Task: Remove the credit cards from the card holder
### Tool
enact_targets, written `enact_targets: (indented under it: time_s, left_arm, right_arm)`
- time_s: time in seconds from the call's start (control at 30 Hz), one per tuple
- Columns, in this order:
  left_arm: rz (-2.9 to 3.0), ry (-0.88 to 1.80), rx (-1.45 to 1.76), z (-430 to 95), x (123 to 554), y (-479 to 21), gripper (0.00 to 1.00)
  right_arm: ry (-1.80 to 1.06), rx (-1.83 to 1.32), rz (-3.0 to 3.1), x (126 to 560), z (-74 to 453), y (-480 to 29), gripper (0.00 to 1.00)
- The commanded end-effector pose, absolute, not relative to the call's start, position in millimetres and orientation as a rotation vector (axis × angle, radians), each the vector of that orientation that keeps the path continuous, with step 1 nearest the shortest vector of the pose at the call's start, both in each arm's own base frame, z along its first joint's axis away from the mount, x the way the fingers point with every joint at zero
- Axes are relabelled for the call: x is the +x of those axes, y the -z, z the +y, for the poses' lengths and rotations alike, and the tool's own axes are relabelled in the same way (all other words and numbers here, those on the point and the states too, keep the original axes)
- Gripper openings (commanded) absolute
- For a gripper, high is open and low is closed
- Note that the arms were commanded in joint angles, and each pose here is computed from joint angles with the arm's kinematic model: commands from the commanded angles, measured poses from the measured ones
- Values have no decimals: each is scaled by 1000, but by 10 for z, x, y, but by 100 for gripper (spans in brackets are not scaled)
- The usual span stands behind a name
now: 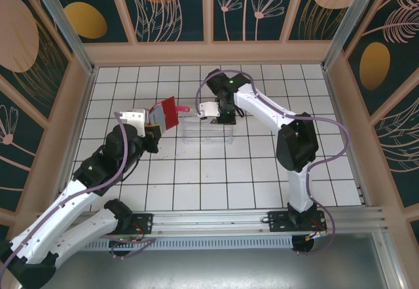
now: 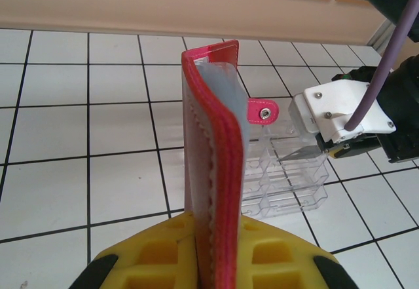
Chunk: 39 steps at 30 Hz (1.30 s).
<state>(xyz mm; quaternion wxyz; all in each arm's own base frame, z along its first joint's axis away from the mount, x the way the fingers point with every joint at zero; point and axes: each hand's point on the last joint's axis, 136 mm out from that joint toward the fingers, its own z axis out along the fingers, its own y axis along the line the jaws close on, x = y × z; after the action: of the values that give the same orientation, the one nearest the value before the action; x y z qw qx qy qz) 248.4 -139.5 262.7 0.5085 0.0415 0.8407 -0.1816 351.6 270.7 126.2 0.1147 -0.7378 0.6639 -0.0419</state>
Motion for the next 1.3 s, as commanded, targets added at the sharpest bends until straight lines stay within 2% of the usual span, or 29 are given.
enact_targets:
  time_s: [0.0,0.47,1.27]
  left_arm:
    - [2009,432,73,-1342,2487,-2654,3]
    - [1996,429,31,-1227,2404,-2665,3]
    - [1991,434,28,-1215,2386,-2686,3]
  right_arm:
    - [103,-2212,1927,3505,2752,-1136,0]
    - [121,-2221,1910,3576,2828,-1081,0]
    - [107,-2080,1913,3636,2747,-1578,0]
